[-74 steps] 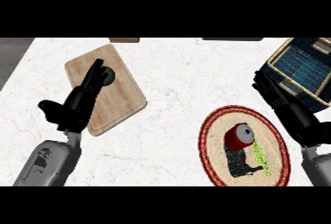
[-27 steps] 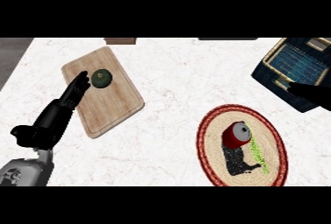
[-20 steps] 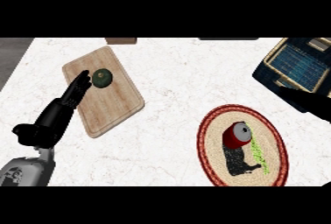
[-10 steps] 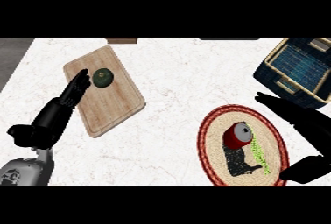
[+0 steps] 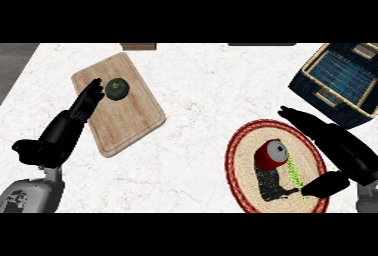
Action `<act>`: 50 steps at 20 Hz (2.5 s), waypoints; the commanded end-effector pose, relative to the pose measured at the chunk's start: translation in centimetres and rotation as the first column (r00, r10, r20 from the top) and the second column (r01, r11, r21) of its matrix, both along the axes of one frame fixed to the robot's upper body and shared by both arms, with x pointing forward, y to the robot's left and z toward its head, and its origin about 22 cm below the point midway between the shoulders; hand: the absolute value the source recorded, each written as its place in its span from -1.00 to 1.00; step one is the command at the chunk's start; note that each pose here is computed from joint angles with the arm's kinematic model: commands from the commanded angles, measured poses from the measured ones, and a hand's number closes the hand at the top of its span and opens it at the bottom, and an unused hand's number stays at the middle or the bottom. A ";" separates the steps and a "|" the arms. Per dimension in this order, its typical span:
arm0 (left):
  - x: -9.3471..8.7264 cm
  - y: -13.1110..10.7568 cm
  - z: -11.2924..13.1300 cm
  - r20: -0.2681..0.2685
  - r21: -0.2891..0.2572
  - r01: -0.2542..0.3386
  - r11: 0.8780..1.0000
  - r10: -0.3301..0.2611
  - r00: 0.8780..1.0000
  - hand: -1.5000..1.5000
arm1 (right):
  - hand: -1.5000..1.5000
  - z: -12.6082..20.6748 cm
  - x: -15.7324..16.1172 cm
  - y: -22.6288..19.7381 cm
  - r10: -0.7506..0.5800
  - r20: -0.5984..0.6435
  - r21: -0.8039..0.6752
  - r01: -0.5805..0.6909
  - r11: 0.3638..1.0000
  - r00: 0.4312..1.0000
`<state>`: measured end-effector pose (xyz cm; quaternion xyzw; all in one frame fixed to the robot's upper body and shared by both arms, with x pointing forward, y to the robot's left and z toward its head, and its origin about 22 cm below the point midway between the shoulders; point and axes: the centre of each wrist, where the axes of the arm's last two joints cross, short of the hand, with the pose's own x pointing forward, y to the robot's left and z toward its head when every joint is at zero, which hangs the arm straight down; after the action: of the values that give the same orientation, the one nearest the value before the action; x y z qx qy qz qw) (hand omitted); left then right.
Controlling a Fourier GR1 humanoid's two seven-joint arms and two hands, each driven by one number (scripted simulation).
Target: Pick the can from the placemat and place it in the basket
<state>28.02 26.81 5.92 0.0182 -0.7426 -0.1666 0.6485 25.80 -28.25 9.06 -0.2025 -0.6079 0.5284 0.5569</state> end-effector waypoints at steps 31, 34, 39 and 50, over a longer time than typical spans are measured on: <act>1.3 -0.3 0.6 0.019 0.019 0.001 1.000 -0.001 1.000 0.00 | -1.00 -5.8 0.6 4.1 -0.011 -0.056 -0.144 0.003 0.990 0.998; -1.3 -0.2 0.3 0.005 -0.005 -0.002 1.000 0.002 1.000 0.00 | -1.00 -6.3 1.0 4.0 -0.009 -0.062 -0.158 0.000 0.987 0.998; 0.5 0.1 -1.2 -0.007 -0.003 -0.003 1.000 0.003 1.000 0.00 | -1.00 -5.8 1.3 4.1 0.002 -0.102 -0.151 -0.017 0.988 0.995; 0.3 -0.1 1.6 0.002 -0.008 -0.001 1.000 0.001 1.000 0.00 | 1.00 -8.4 2.1 5.6 0.086 -0.166 -0.207 -0.120 0.971 0.982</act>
<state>27.39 26.78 6.07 0.0184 -0.7437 -0.1677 0.6468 28.30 -23.99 1.32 -0.2010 -0.5188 0.6201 0.5531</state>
